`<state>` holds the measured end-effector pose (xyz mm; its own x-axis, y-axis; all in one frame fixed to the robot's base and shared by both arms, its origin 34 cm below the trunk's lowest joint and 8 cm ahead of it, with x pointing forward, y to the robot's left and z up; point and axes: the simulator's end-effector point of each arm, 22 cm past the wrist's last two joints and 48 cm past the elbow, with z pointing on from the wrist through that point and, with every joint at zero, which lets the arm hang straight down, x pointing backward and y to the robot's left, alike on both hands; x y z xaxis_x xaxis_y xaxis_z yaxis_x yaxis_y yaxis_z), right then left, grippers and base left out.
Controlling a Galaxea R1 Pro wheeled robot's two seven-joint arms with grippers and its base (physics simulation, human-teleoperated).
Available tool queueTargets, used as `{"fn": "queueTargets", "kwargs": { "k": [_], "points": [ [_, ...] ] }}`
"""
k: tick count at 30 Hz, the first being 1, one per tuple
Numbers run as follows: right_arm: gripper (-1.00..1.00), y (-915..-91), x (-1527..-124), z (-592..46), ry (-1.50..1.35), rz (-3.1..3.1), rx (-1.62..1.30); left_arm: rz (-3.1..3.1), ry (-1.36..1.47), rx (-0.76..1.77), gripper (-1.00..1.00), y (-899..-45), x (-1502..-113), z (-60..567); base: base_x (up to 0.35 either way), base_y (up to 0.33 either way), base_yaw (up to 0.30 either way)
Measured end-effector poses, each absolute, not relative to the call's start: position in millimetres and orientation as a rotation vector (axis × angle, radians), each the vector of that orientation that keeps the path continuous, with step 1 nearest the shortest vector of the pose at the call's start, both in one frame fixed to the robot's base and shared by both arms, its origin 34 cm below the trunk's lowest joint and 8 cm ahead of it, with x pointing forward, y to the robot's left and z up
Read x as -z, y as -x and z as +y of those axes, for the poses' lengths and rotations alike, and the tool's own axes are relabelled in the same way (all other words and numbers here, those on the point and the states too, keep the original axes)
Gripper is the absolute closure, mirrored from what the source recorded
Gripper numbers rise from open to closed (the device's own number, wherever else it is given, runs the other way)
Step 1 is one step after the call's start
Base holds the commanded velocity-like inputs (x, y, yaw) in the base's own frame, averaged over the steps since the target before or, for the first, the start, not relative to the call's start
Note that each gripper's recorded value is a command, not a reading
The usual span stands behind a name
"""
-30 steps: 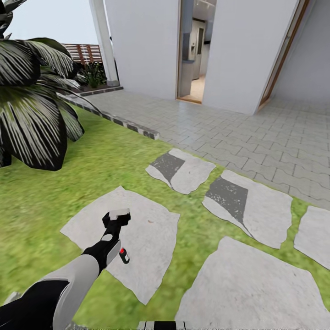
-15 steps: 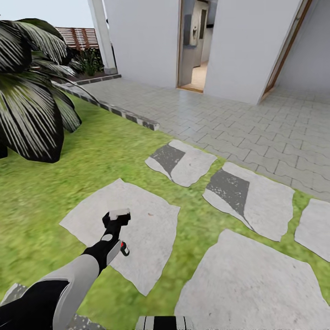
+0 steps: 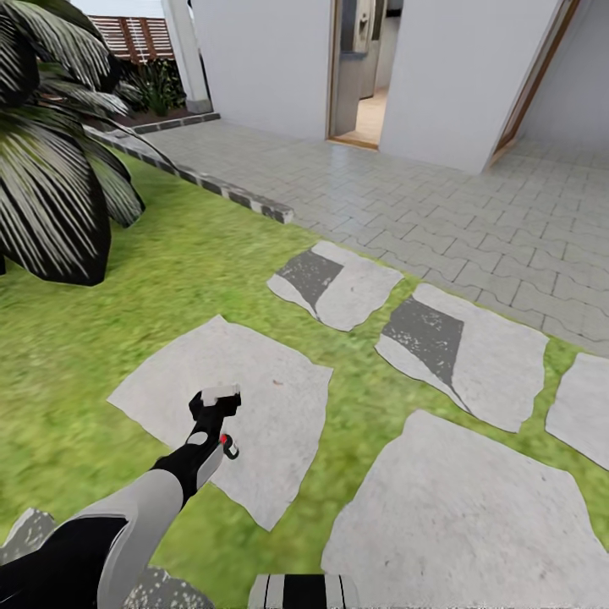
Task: In the garden, pick up the pesticide atomizer on the floor and spray pesticide onto both trees until each tree trunk is fully covered.
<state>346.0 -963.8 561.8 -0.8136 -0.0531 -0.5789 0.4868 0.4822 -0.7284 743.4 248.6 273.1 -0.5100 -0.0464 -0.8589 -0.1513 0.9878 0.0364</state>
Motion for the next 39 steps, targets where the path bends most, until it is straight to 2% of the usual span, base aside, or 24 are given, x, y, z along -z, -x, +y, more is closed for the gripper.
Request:
{"fn": "queueTargets", "kwargs": {
  "k": [17,34,39],
  "points": [
    [-1.00,-377,-515,-944,-0.313,2.234,1.246,2.173,0.135,-0.136,-1.00,-726,-226,249,0.000,0.000,0.000],
    [-1.00,-394,-534,-947,-0.314,2.106,1.356,2.120,0.143,-0.134,-1.00,-732,-234,250,0.000,0.001,0.000],
    [-1.00,-393,-527,-944,-0.320,2.106,1.351,2.120,0.143,-0.134,-1.00,-732,-234,250,0.000,0.150,0.000]
  ]
}}
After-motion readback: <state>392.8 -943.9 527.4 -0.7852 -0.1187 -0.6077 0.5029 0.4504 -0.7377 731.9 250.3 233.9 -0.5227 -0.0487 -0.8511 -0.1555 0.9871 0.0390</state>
